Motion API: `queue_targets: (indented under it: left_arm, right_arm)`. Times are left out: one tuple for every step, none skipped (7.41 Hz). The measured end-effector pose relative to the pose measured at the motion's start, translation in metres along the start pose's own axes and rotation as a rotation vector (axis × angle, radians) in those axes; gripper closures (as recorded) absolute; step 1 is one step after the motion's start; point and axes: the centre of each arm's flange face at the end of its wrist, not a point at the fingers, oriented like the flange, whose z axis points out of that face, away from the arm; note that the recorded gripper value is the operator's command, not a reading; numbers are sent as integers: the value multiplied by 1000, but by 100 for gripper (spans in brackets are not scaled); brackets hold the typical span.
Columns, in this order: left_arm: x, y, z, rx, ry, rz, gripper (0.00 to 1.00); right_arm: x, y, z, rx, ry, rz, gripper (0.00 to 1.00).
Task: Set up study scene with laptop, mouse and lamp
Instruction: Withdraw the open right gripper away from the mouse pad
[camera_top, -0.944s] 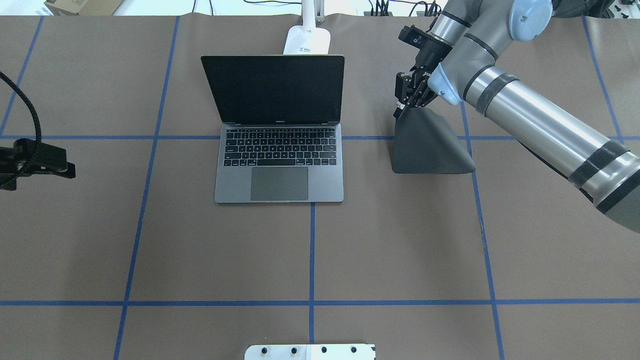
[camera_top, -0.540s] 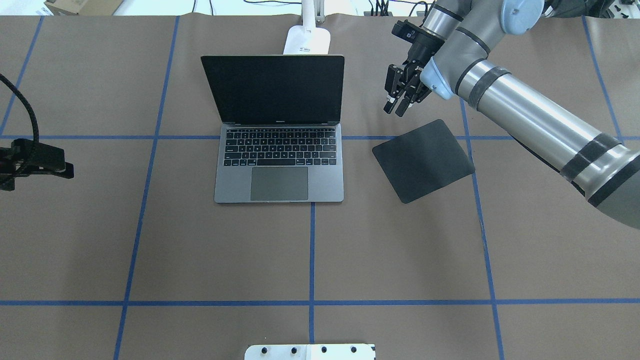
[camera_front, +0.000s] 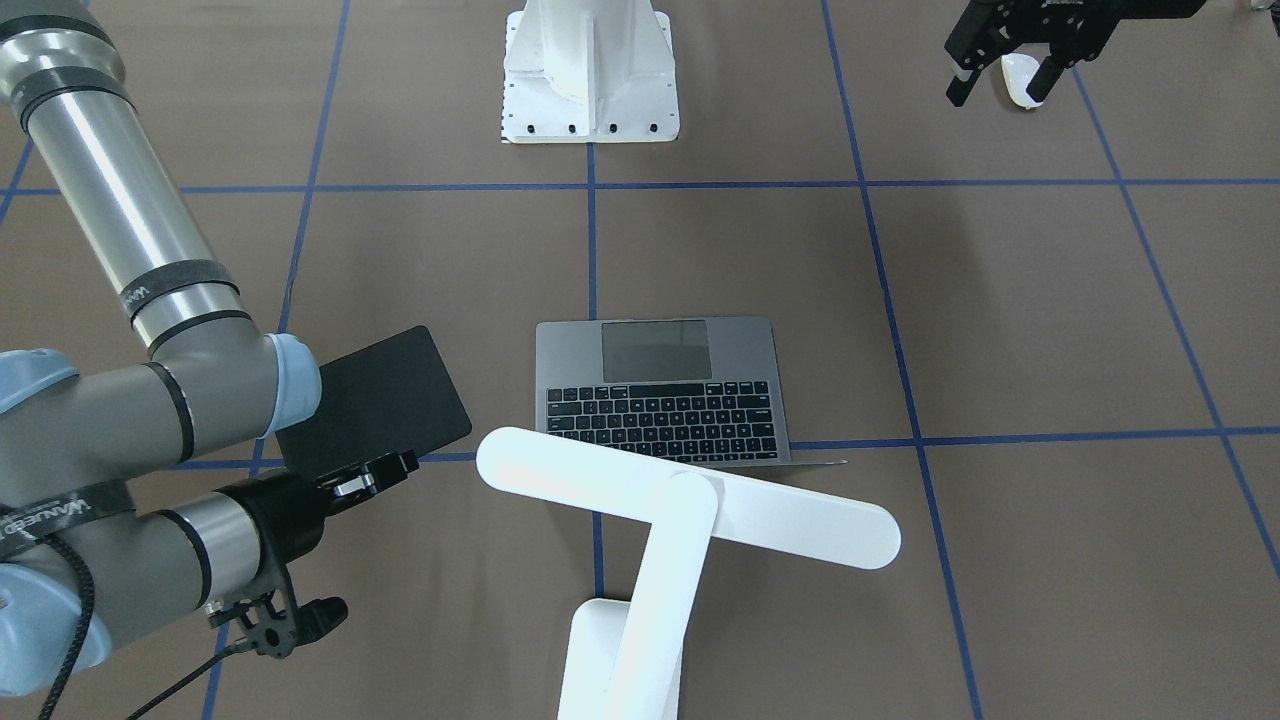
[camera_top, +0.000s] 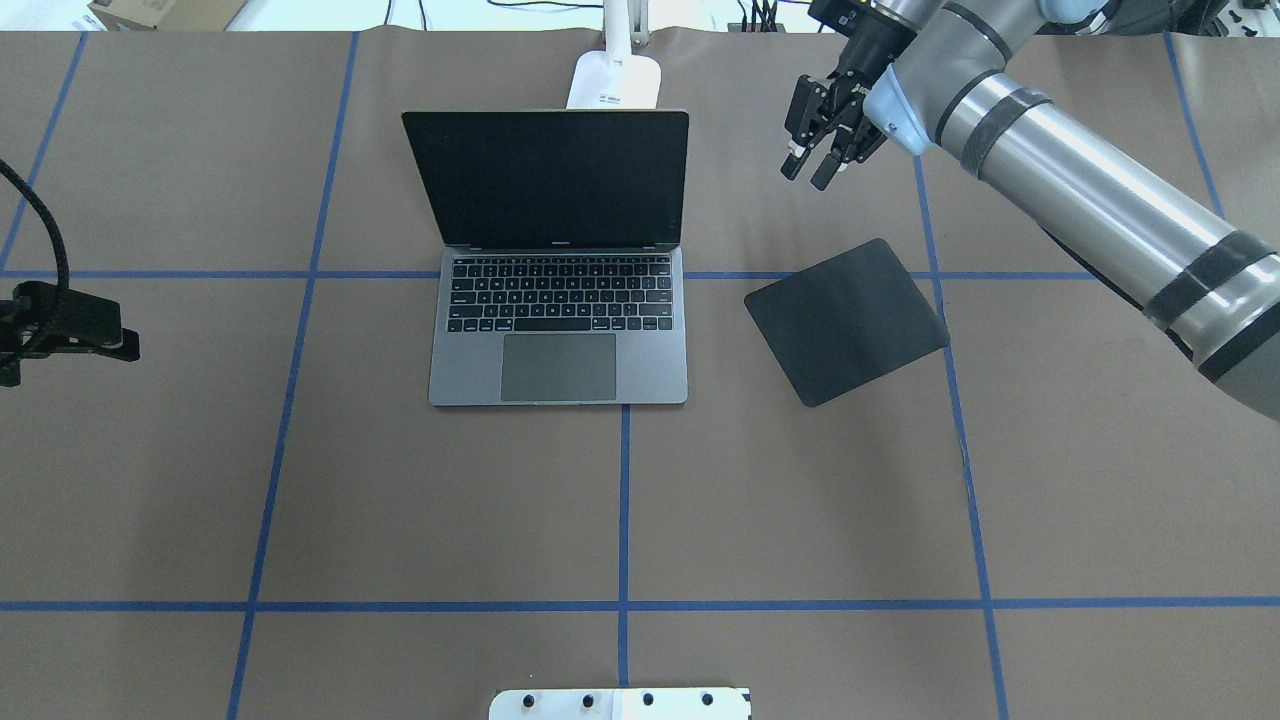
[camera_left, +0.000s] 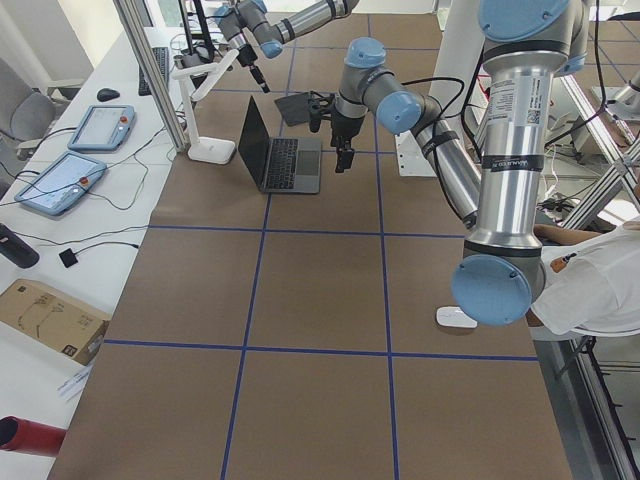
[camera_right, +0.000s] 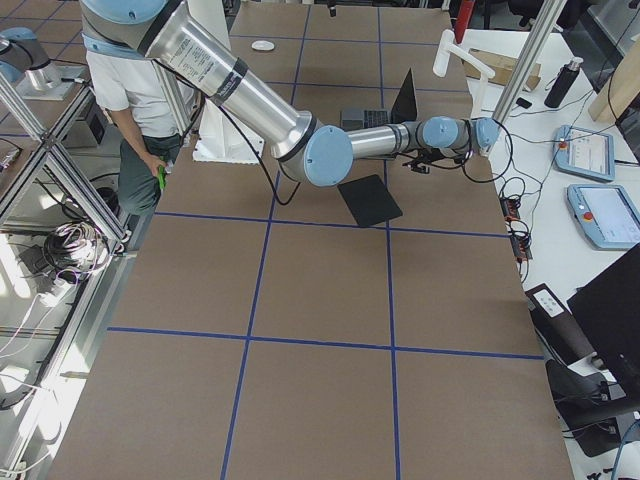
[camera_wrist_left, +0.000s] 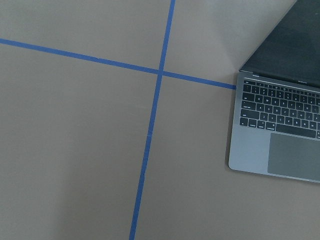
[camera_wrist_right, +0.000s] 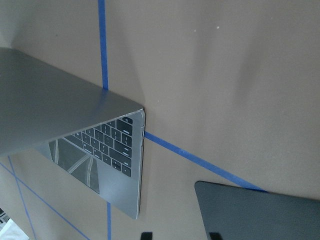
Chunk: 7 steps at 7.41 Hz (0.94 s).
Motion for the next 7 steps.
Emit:
queue_targets:
  left_arm:
    - [-3,1,2,-5,-7,-4,1]
    - [-8,2,5,-12,-20,-10,1]
    - [-13,3,7,-21,-31,-12,1]
    - [-18,4,9,-28,-41,-14,1]
    - [-25,6,13,-39,-58,-2,1]
    - [-35,10,18,-64,-75,30,1]
    - [-42,16,24,-98,-86,63,0]
  right_arm:
    - [22,12,-9,15,1,9,41]
    - [50,35,-14,31,7,9,47]
    - [77,63,-20,50,29,19,50]
    - [96,89,-25,72,89,51,50]
    - [113,111,-32,100,176,89,49]
    - [133,131,-41,128,257,113,46]
    - [150,151,-50,157,336,121,41]
